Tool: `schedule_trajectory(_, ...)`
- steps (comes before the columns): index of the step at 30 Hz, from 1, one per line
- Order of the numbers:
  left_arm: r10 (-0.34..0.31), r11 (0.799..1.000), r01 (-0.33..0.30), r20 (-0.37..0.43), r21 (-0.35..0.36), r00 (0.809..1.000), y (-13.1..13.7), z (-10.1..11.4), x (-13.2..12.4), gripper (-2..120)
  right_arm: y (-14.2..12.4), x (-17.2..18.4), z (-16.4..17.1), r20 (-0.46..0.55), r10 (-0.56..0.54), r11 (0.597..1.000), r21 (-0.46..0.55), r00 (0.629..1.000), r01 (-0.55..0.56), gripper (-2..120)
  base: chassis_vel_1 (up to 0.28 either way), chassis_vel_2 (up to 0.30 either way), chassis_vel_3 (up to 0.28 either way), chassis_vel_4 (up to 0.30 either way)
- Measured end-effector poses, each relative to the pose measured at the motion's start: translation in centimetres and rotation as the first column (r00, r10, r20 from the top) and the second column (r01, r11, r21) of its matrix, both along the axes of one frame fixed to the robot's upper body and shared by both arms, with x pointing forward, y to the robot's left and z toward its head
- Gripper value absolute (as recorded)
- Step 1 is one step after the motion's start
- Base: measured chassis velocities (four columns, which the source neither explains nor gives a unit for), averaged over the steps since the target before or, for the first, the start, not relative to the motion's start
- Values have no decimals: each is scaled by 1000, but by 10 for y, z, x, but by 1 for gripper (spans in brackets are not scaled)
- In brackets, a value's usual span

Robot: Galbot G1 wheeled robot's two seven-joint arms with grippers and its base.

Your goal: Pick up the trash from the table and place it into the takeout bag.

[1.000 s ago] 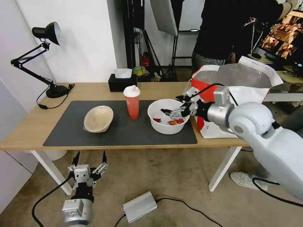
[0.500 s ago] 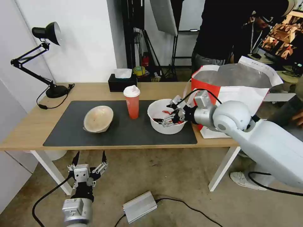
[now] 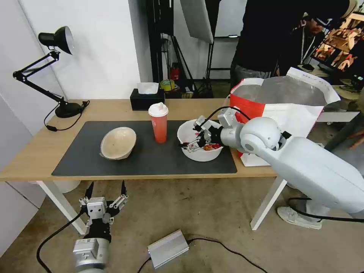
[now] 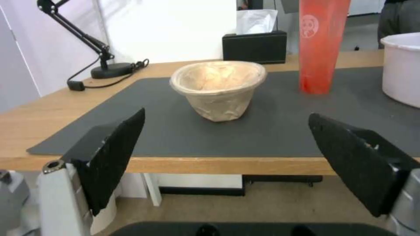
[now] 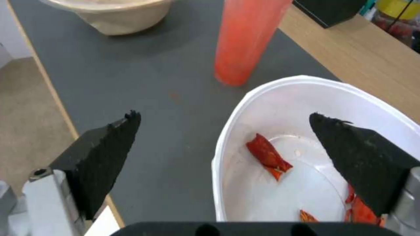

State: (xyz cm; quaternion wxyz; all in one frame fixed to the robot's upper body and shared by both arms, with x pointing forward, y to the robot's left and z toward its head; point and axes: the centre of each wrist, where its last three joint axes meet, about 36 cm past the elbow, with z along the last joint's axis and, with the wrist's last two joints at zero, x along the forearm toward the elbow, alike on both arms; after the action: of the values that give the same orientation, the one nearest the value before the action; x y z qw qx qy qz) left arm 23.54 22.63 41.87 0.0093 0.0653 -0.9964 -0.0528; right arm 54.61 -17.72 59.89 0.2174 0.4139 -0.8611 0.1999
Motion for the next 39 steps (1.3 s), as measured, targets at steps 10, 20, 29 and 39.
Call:
schedule_trajectory(10,1,1000,-1,1,0,1000,0,0,-1,100,7,3,-14,-19,-41,999,-12,999,41,99,0,0,0,0)
schedule_trajectory(20,1,1000,-1,1,0,1000,0,0,-1,100,14,4,-32,-44,-86,996,-28,995,85,98,0,0,0,0)
schedule_trajectory(29,2,1000,-2,1,1,1000,0,-1,0,100,23,7,-42,-52,-109,993,-40,993,107,98,0,0,0,0)
schedule_trajectory(39,4,1000,-4,5,2,1000,1,-3,-1,100,21,11,-52,-64,-145,989,-50,987,142,98,0,0,0,0)
